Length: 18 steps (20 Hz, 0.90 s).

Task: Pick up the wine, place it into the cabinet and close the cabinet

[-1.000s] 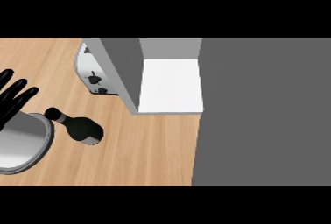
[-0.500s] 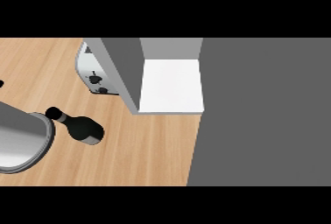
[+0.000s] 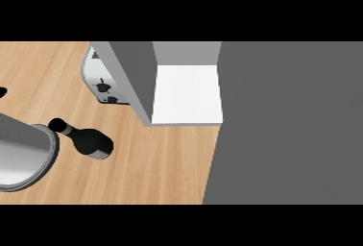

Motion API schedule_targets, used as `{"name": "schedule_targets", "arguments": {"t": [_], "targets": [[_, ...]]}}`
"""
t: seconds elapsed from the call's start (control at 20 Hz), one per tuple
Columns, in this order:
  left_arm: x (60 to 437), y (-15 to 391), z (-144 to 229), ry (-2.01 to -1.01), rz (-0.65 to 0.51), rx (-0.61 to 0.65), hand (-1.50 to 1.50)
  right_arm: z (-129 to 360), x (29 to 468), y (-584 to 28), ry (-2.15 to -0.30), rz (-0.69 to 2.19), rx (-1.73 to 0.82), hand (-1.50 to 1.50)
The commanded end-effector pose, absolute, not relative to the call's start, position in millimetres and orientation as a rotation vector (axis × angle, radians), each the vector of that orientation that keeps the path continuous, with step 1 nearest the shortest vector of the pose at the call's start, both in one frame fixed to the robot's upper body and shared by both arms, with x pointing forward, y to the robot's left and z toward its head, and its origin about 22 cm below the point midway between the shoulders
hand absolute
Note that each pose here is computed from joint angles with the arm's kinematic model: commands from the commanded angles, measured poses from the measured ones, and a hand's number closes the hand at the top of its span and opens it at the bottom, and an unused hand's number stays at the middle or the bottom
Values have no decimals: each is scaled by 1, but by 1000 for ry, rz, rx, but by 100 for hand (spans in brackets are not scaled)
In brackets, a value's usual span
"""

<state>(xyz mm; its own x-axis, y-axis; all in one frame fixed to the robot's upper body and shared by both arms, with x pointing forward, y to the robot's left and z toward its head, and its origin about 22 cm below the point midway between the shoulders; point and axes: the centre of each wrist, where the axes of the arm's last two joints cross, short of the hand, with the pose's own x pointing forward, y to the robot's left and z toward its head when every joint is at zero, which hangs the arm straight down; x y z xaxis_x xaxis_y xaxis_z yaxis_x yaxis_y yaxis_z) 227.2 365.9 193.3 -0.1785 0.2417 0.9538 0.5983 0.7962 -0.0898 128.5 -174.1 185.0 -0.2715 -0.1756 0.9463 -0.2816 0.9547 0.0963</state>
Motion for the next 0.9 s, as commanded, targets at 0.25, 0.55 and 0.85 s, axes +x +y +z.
{"name": "schedule_targets", "arguments": {"t": [0.25,0.55,0.85], "targets": [[241,367,178,-1729,-370,-615,-150,214,98,-188,-1951,95,238,-150],[249,370,138,-1702,-349,-578,-150,215,93,-185,-1945,100,229,-150],[264,368,122,-1712,-345,-567,-150,219,90,-180,-1957,98,259,-150]]}}
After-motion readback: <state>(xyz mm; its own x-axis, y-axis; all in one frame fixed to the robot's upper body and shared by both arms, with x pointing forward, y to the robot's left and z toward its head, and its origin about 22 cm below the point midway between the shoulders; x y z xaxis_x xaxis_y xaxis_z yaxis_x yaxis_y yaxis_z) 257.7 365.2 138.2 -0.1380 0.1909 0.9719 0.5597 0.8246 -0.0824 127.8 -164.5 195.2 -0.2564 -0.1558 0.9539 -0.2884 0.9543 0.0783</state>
